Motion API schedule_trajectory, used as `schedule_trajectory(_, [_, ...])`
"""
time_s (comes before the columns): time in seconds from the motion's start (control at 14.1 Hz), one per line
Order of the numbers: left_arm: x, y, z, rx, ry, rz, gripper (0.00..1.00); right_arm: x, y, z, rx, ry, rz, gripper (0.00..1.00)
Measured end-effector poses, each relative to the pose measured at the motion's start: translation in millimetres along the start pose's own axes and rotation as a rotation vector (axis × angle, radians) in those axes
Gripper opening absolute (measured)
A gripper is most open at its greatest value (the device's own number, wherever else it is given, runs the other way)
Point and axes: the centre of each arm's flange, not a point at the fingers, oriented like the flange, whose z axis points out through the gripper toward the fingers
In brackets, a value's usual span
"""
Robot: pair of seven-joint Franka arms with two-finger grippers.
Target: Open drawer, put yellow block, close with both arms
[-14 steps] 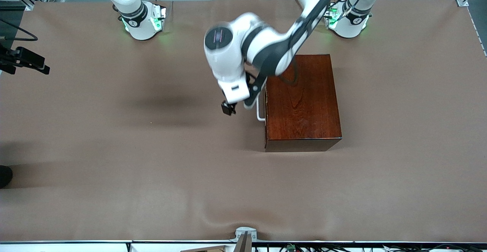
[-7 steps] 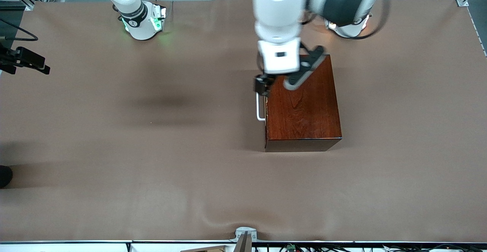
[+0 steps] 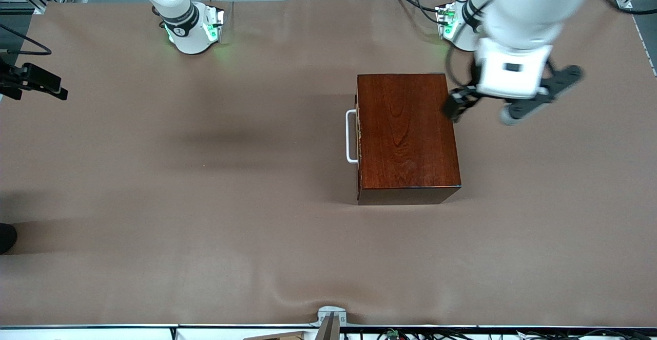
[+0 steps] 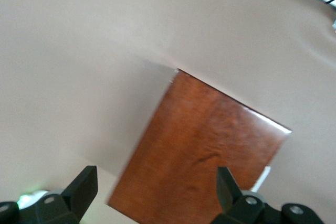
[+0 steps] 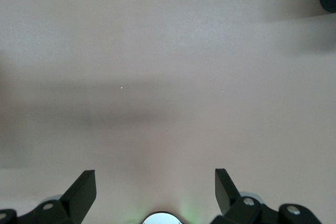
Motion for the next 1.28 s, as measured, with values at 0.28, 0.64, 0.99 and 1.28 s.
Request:
schedule_trajectory(0.28, [47, -82, 5, 0.013, -0.029, 0.174, 1.0, 0, 0, 0, 0.0, 0.0, 0.0, 1.0])
schedule_trajectory(0.64, [74, -154, 18, 0.024, -0.073, 0.301, 1.0, 0, 0, 0, 0.0, 0.0, 0.0, 1.0])
schedule_trajectory(0.99, [65, -189, 18, 0.015, -0.074, 0.412, 1.0, 0, 0, 0, 0.0, -0.001, 0.0, 1.0])
schedule_trajectory(1.28, [59, -211, 15, -0.013, -0.053, 0.462, 1.0, 0, 0, 0, 0.0, -0.001, 0.0, 1.0])
